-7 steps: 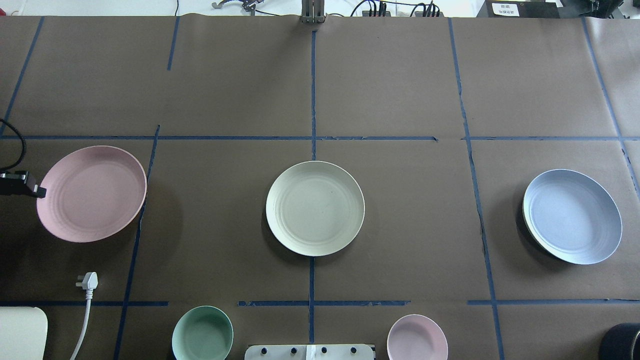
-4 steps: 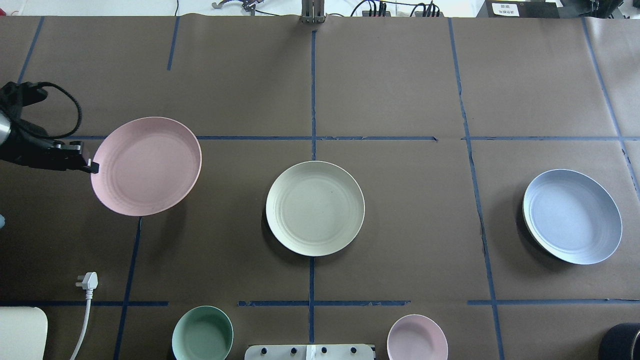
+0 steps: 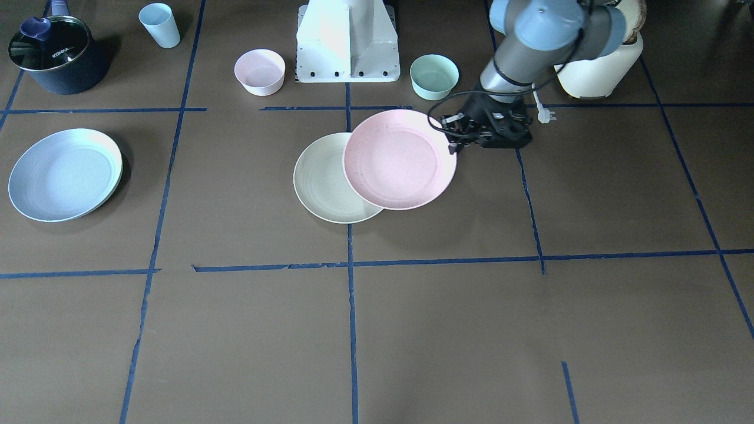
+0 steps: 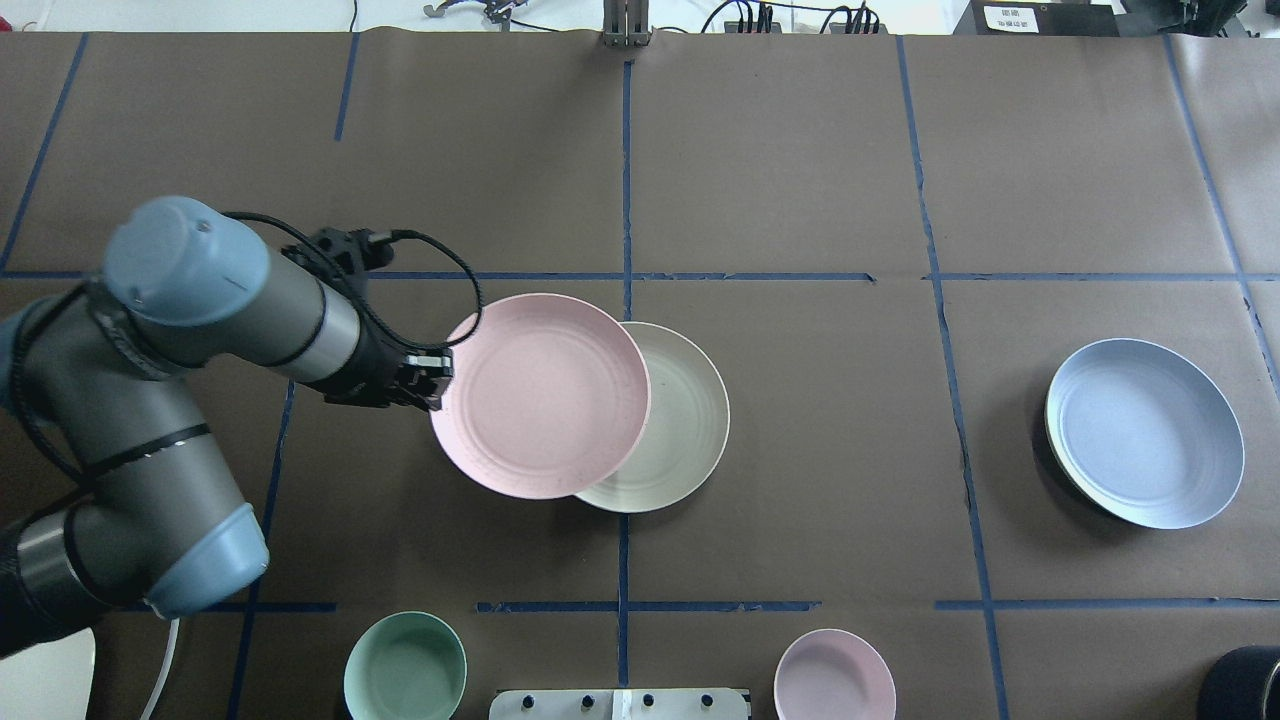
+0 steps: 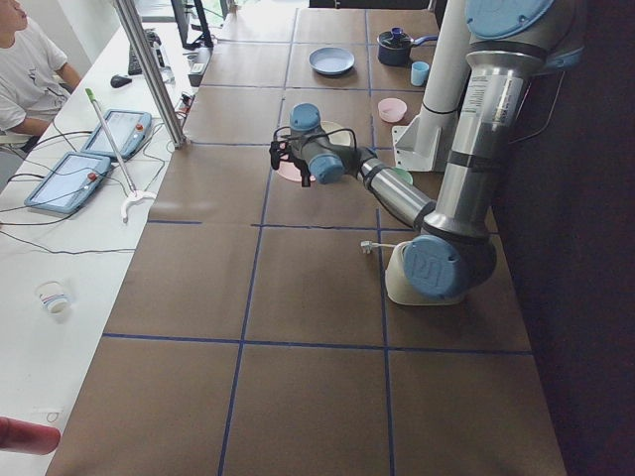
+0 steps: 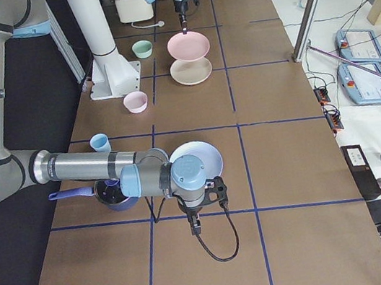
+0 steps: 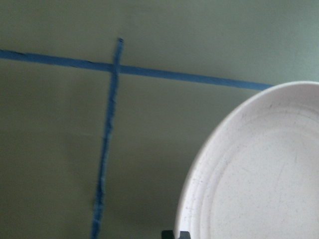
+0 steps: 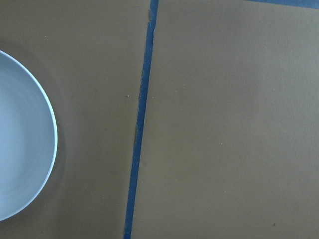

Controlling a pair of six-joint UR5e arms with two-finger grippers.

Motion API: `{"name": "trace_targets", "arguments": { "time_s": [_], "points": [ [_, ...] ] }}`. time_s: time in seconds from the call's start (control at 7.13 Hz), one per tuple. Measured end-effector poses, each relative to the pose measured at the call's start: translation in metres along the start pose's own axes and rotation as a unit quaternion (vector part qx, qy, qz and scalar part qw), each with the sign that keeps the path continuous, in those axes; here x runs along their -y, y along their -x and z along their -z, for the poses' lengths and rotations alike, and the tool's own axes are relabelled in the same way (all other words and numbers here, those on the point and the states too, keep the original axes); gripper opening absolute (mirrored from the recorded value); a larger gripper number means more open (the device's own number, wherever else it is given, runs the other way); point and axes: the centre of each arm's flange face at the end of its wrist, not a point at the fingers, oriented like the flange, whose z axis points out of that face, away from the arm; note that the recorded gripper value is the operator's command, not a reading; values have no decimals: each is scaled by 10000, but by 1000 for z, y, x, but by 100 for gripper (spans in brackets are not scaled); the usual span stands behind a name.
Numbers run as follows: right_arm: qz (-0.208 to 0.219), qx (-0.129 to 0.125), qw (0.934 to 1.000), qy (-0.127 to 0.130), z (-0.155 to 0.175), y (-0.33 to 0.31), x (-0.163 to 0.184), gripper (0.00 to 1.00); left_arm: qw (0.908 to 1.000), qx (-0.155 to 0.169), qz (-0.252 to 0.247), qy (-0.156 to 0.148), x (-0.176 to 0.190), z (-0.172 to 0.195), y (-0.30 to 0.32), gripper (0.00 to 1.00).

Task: Stack three plates with pink and blue
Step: 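Carry the pink plate over the cream plate and lower it on top, then open the left gripper and withdraw it from the stacked plates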

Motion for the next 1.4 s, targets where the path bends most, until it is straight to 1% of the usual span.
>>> {"name": "trace_targets", "arguments": {
  "time_s": [0.14, 0.42, 0.56, 0.7, 0.84, 0.98, 1.12, 1.4],
  "points": [
    [3, 1, 10000, -4, 0, 0, 0, 100, 10000, -14, 70, 4, -8, -13, -22, 0],
    [6, 1, 10000, -7, 1, 1, 1, 100, 9998, -45, 141, -96, 0, -44, -42, 0],
    [7, 2, 10000, -7, 1, 0, 1, 100, 9996, -115, 172, -166, 5, -60, -48, 7],
    [10, 2, 10000, -6, 1, 0, 1, 100, 9995, -175, 194, -174, 4, -69, -52, 54],
    [10, 1, 10000, -5, 0, 0, 1, 100, 9995, -198, 188, -148, -1, -75, -54, 65],
    [9, -1, 10000, -3, 0, 0, 1, 100, 9996, -204, 165, -124, -5, -78, -54, 99],
    [9, 0, 10000, -3, 0, 0, 1, 100, 9996, -209, 130, -112, -6, -77, -53, 100],
    [8, 2, 10000, -5, 0, 0, 1, 100, 9997, -232, -35, -100, -8, -64, -40, 100]
  ]
}}
